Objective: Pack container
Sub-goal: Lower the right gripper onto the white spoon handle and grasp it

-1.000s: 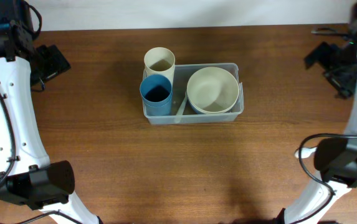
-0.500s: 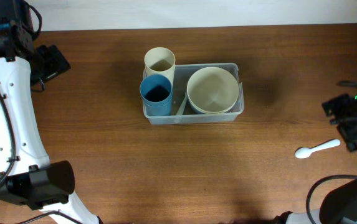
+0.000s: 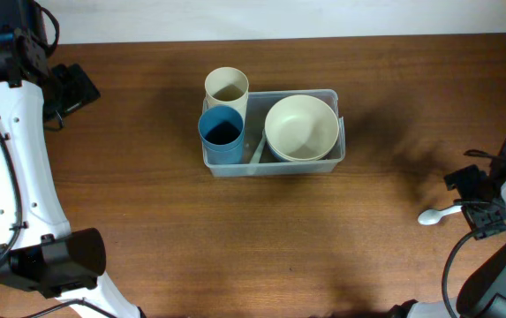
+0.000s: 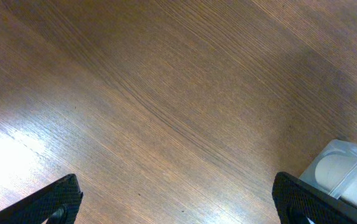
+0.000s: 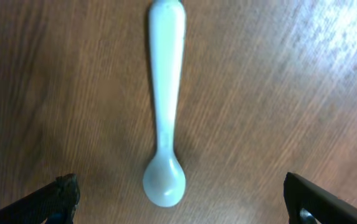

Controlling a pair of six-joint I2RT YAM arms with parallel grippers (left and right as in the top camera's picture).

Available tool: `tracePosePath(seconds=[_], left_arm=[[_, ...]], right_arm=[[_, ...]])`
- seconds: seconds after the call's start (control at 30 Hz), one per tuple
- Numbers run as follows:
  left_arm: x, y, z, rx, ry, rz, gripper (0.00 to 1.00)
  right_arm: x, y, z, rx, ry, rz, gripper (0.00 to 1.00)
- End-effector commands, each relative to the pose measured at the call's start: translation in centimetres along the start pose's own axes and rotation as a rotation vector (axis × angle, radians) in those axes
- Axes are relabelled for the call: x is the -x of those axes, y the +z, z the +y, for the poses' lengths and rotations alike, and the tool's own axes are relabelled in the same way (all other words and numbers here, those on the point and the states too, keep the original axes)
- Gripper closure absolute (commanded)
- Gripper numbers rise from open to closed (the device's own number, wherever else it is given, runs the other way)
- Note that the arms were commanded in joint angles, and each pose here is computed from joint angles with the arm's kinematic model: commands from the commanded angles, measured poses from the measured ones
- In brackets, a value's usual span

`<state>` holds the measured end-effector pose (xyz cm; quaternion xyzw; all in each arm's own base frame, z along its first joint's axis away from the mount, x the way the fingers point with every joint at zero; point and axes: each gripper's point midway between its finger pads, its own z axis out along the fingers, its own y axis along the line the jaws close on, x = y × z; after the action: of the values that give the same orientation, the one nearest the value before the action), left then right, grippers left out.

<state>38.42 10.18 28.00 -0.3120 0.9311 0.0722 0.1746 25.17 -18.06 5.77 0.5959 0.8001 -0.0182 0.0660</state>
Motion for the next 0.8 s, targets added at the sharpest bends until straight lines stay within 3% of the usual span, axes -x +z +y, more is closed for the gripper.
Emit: tracePosePath(seconds=[0.0,0.77], left_arm=[[0.2,-0.3,0.2,0.003,0.003,-0.013,0.00],[0.2,-0.3,0.2,0.003,0.004,-0.013,0.00]], right_arm=[[0.2,0.1,0.3,0.019,-0.036,-0.012,0.01],[0.0,5.2,0.3,-0.041,-0.035,0.064,0.01]])
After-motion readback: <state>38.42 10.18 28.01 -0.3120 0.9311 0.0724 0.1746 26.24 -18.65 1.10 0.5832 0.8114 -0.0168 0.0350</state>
